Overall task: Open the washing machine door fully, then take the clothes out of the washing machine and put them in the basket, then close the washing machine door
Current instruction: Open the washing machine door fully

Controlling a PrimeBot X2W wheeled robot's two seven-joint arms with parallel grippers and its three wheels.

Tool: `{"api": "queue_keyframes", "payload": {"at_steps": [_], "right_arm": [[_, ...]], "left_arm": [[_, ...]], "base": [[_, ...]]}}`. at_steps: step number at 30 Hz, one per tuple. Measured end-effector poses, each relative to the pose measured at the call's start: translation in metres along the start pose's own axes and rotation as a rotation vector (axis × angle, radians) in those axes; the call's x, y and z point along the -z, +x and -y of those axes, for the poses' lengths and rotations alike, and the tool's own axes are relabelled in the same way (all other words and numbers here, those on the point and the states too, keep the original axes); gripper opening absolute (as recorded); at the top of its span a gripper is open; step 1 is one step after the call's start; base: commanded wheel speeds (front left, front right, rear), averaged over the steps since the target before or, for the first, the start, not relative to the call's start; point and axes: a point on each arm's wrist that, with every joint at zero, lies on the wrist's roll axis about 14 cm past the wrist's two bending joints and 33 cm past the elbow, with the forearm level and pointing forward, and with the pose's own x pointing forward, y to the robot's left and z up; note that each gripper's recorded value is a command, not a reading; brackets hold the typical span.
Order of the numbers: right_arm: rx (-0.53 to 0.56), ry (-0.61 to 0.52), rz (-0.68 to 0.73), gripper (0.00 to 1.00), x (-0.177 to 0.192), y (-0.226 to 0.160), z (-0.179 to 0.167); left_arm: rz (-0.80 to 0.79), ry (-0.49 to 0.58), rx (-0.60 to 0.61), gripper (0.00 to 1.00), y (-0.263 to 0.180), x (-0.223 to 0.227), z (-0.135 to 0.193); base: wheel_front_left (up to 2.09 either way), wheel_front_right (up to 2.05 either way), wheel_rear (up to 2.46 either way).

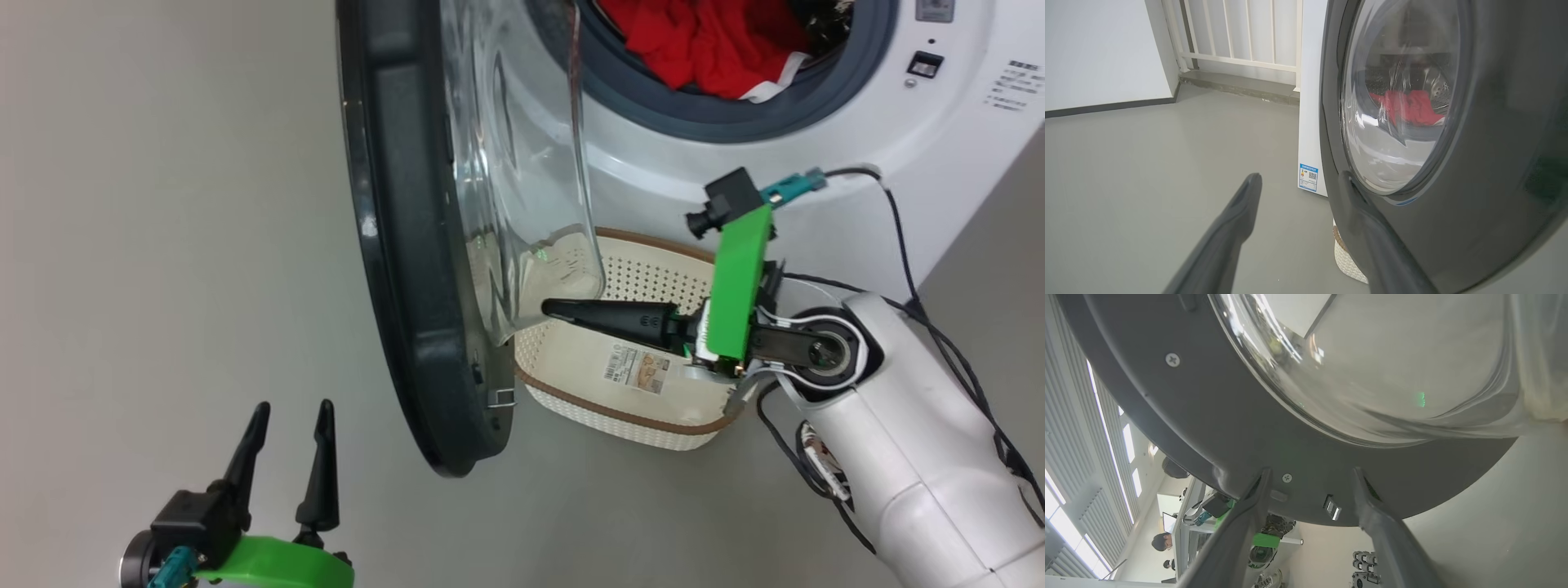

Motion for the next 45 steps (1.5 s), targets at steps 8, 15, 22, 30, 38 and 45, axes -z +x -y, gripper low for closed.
{"api": "queue_keyframes", "payload": {"at_steps": [8, 15, 22, 30, 38, 45], "right_arm": [[0.114, 0.013, 0.145, 1.00, -0.004, -0.038, 0.033], [0.249, 0.015, 0.255, 1.00, 0.001, -0.078, 0.067], [0.389, -0.044, 0.395, 1.00, 0.002, -0.120, 0.090], [0.510, -0.255, 0.596, 1.00, -0.013, -0.158, 0.091], [0.577, -0.473, 0.743, 1.00, -0.013, -0.180, 0.090], [0.653, -0.597, 0.783, 1.00, -0.015, -0.198, 0.098]], "left_arm": [[0.002, -0.002, 0.030, 1.00, 0.007, 0.001, 0.007], [0.008, -0.001, 0.052, 1.00, 0.012, 0.000, 0.012], [0.019, -0.001, 0.055, 1.00, 0.013, -0.003, 0.012], [-0.007, -0.001, 0.072, 1.00, 0.010, 0.007, 0.015], [-0.019, -0.007, 0.093, 1.00, 0.012, 0.011, 0.020], [-0.026, -0.007, 0.092, 1.00, 0.012, 0.013, 0.020]], "base": [[0.00, 0.00, 0.00], [0.00, 0.00, 0.00], [0.00, 0.00, 0.00], [0.00, 0.00, 0.00], [0.00, 0.00, 0.00], [0.00, 0.00, 0.00]]}}
